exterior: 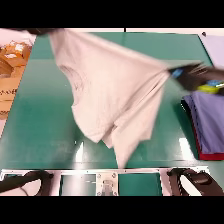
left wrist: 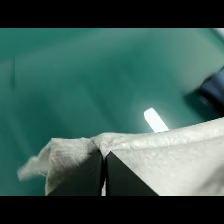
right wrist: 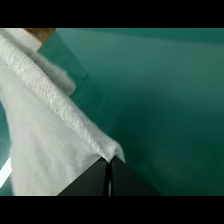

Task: Fold the shirts.

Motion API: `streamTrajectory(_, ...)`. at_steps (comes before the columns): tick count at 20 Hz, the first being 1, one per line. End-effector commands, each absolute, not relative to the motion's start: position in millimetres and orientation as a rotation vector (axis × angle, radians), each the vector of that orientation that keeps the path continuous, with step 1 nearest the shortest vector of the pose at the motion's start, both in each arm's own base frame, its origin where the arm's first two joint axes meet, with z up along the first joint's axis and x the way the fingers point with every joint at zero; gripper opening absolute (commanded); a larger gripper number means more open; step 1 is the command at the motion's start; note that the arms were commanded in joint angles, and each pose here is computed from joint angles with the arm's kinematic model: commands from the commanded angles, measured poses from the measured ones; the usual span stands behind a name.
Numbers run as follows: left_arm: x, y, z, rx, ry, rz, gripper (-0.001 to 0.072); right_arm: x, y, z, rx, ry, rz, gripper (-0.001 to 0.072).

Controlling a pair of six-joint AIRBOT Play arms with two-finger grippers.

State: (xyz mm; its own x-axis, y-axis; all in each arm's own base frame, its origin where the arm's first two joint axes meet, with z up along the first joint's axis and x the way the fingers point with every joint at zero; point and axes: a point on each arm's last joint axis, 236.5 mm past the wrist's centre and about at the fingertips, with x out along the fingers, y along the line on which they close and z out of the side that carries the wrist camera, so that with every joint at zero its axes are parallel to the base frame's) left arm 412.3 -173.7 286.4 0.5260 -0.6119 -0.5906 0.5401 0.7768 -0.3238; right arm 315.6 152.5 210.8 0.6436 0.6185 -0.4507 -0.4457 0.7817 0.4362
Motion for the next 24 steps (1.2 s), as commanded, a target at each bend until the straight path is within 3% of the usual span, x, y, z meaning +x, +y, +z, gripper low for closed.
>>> streamTrajectory(1, 459, -177, 156, -0.14, 1.062, -0.689, 0.0019, 334, 161, 71, 0.396, 0.823, 0.538, 0.0009)
streamTrajectory(4, 504, -188, 61, -0.236, 1.17, -0.655, 0.0021, 363, 166, -2, 0.413, 0.915, 0.436, 0.0009)
streamTrajectory(5, 515, -192, 41, -0.291, 1.183, -0.63, 0.025, 375, 166, -12, 0.413, 0.926, 0.414, 0.001)
streamTrajectory(6, 524, -190, 30, -0.34, 1.189, -0.589, 0.0645, 386, 166, -15, 0.415, 0.932, 0.409, 0.0086)
streamTrajectory(7, 530, -183, 28, -0.383, 1.193, -0.541, 0.0702, 397, 163, -8, 0.42, 0.92, 0.406, 0.0264)
streamTrajectory(8, 529, -172, 31, -0.377, 1.199, -0.527, 0.0705, 405, 156, 5, 0.431, 0.904, 0.406, 0.0328)
streamTrajectory(9, 524, -157, 36, -0.366, 1.227, -0.519, 0.0705, 409, 147, 20, 0.448, 0.904, 0.418, 0.0327)
streamTrajectory(11, 505, -128, 43, -0.369, 1.314, -0.512, 0.0704, 401, 120, 46, 0.493, 0.943, 0.447, 0.0323)
streamTrajectory(13, 482, -109, 39, -0.393, 1.42, -0.508, 0.0703, 377, 99, 52, 0.537, 1.011, 0.464, 0.0175)
streamTrajectory(14, 470, -107, 35, -0.396, 1.472, -0.516, 0.0625, 358, 94, 47, 0.574, 1.067, 0.471, 0.0175)
streamTrajectory(15, 456, -109, 29, -0.396, 1.53, -0.534, 0.0435, 337, 95, 38, 0.621, 1.126, 0.469, 0.019)
streamTrajectory(17, 435, -125, 19, -0.43, 1.614, -0.592, 0.0408, 287, 109, 10, 0.706, 1.26, 0.47, 0.0191)
streamTrajectory(18, 426, -136, 13, -0.451, 1.646, -0.618, 0.0105, 260, 119, -6, 0.748, 1.331, 0.463, 0.0212)
streamTrajectory(19, 416, -142, 8, -0.446, 1.681, -0.63, 0.0018, 233, 132, -22, 0.782, 1.401, 0.458, 0.0266)
streamTrajectory(22, 391, -153, 6, -0.437, 1.701, -0.649, 0.0017, 162, 170, -72, 0.828, 1.583, 0.421, 0.0287)
streamTrajectory(24, 372, -151, 15, -0.414, 1.663, -0.651, 0.0017, 151, 193, -91, 0.831, 1.566, 0.413, 0.0288)
